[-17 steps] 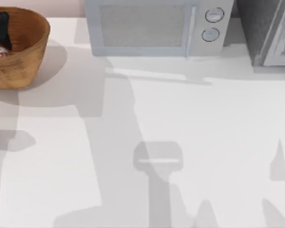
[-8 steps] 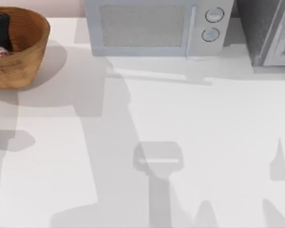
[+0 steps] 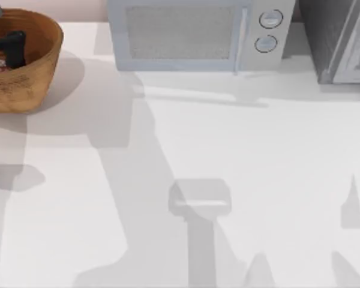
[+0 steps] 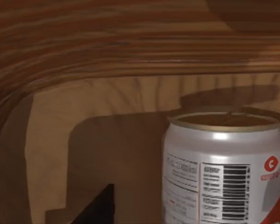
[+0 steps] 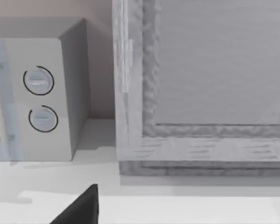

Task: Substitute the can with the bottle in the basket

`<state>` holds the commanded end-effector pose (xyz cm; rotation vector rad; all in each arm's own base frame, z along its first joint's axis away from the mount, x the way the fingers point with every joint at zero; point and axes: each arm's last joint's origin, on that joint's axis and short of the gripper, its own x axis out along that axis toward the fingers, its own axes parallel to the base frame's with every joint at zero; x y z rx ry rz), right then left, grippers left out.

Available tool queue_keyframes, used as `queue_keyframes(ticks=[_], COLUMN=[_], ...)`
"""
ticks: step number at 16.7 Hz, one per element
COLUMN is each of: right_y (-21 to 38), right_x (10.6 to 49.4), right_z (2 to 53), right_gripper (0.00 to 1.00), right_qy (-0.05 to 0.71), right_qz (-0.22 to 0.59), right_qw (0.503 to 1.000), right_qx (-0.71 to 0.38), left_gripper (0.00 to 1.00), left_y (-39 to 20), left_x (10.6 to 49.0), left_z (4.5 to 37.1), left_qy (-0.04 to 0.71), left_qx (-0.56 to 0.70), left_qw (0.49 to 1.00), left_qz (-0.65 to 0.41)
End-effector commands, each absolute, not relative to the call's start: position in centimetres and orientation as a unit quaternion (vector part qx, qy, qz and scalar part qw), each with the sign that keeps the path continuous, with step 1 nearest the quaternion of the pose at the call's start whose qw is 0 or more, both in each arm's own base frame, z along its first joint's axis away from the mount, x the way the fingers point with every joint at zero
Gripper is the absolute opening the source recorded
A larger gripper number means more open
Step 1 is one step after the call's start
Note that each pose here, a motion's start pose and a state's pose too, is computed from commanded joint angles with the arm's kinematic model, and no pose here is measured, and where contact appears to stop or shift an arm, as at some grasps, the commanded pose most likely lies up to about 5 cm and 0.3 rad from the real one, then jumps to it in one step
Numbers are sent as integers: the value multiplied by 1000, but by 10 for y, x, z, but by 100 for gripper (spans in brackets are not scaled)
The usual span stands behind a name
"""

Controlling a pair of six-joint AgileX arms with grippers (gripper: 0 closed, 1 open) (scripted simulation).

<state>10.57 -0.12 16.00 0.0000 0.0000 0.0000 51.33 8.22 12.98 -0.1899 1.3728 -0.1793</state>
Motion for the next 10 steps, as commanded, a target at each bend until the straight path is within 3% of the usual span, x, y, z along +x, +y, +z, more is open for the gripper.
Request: queue_keyframes(ticks=[4,10], right_y=[-1,-1], right_x=[106,106], right_z=[160,160], right_gripper=[100,100], right_qy=[0,0], right_qz=[0,0], right_qw=[1000,1000], right_qx=[0,0], left_gripper=[100,55], left_y=[82,82], left_x=[513,513], left_z=[129,129], left_qy=[632,632], left_qx=[-87,-87], left_qw=[766,766], left_qz=[-83,-83])
